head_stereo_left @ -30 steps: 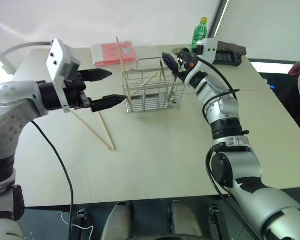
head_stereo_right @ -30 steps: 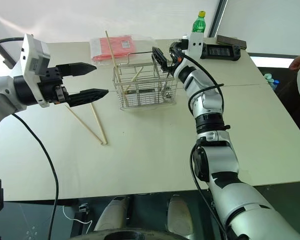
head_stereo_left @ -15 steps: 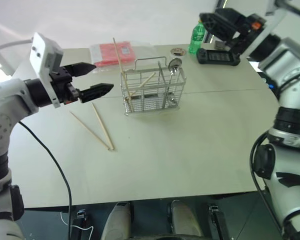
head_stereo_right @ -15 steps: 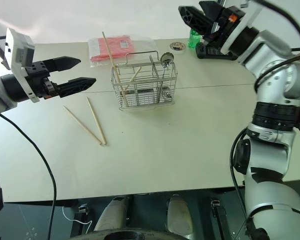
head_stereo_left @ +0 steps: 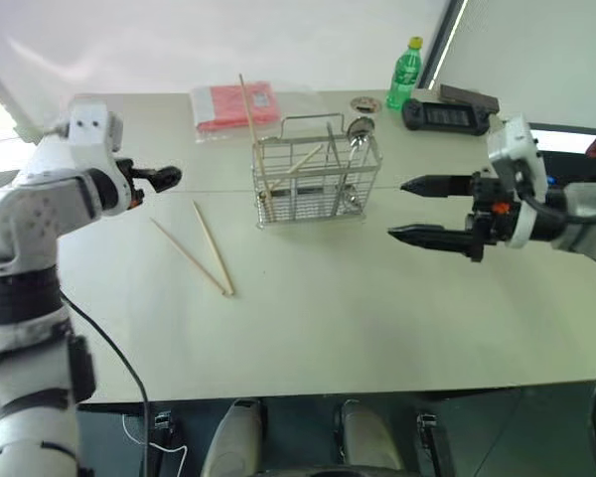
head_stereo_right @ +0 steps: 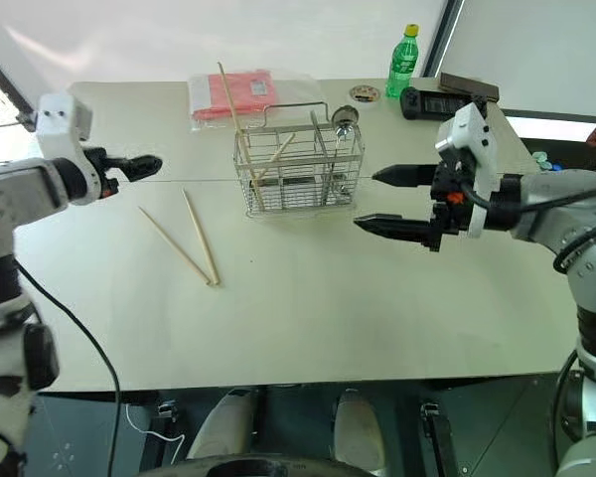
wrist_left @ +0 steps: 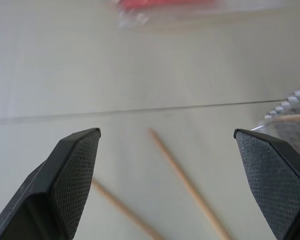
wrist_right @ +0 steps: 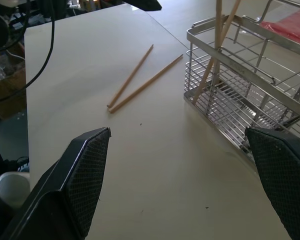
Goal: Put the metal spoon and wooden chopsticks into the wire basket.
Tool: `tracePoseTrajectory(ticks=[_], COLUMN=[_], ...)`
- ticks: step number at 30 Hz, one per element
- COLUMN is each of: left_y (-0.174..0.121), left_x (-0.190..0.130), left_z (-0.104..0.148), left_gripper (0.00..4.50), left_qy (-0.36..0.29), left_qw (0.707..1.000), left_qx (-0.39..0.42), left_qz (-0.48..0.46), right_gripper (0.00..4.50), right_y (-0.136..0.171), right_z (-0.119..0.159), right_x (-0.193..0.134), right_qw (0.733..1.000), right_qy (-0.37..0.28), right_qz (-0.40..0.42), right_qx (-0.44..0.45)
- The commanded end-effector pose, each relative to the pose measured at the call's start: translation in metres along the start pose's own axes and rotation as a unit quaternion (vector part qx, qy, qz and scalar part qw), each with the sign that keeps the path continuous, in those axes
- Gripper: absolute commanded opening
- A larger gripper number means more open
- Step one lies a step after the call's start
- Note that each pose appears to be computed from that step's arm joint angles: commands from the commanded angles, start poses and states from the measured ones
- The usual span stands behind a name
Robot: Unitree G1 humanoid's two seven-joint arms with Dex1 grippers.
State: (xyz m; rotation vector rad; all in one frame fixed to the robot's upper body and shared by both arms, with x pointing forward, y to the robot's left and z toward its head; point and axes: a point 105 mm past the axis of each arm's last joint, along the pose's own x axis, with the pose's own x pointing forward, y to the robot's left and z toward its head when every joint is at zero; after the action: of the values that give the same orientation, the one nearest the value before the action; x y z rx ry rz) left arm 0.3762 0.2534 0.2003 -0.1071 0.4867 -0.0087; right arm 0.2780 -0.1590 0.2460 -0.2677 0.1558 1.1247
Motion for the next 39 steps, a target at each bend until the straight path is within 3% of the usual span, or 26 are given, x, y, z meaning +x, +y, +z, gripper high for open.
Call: tracePoseTrajectory(ticks=[1,6,18,21,28,34,37,39], left_y=[0.019,0.015,0.009,0.013,0.019,0.023,0.038,0.042], left_x=[0.004,0.025,0.063,0.066,0.068,0.066,0.062,0.054], left_z=[-0.005,-0.029,-0.049,-0.053,-0.058,-0.051,-0.021,0.020], left_gripper=[4.50,4.50,4.50,3.60,0.03,0.03,0.03,0.03], left_qy=[0.041,0.112,0.142,0.148,0.158,0.145,0.058,-0.050], left_qw=[0.993,0.974,0.959,0.954,0.949,0.947,0.955,0.961], left_qx=[-0.073,-0.141,-0.189,-0.199,-0.207,-0.222,-0.229,-0.231], left_qz=[0.087,0.138,0.155,0.166,0.179,0.179,0.179,0.147], right_gripper=[4.46,4.46,4.46,4.50,4.50,4.50,4.50,4.50], right_y=[0.010,0.019,0.039,0.039,0.038,0.038,0.037,0.037], right_z=[0.005,-0.005,-0.014,-0.014,-0.010,-0.008,-0.008,-0.007], right_x=[0.000,0.000,-0.005,-0.004,-0.004,-0.004,-0.003,-0.004], right_qw=[1.000,1.000,0.999,0.999,0.999,0.999,0.999,0.999], right_qy=[-0.011,-0.003,0.013,0.007,-0.003,-0.008,-0.009,-0.011], right_qz=[0.009,0.018,0.037,0.029,0.023,0.021,0.019,0.016], right_qx=[-0.011,0.002,0.022,0.024,0.028,0.031,0.033,0.036])
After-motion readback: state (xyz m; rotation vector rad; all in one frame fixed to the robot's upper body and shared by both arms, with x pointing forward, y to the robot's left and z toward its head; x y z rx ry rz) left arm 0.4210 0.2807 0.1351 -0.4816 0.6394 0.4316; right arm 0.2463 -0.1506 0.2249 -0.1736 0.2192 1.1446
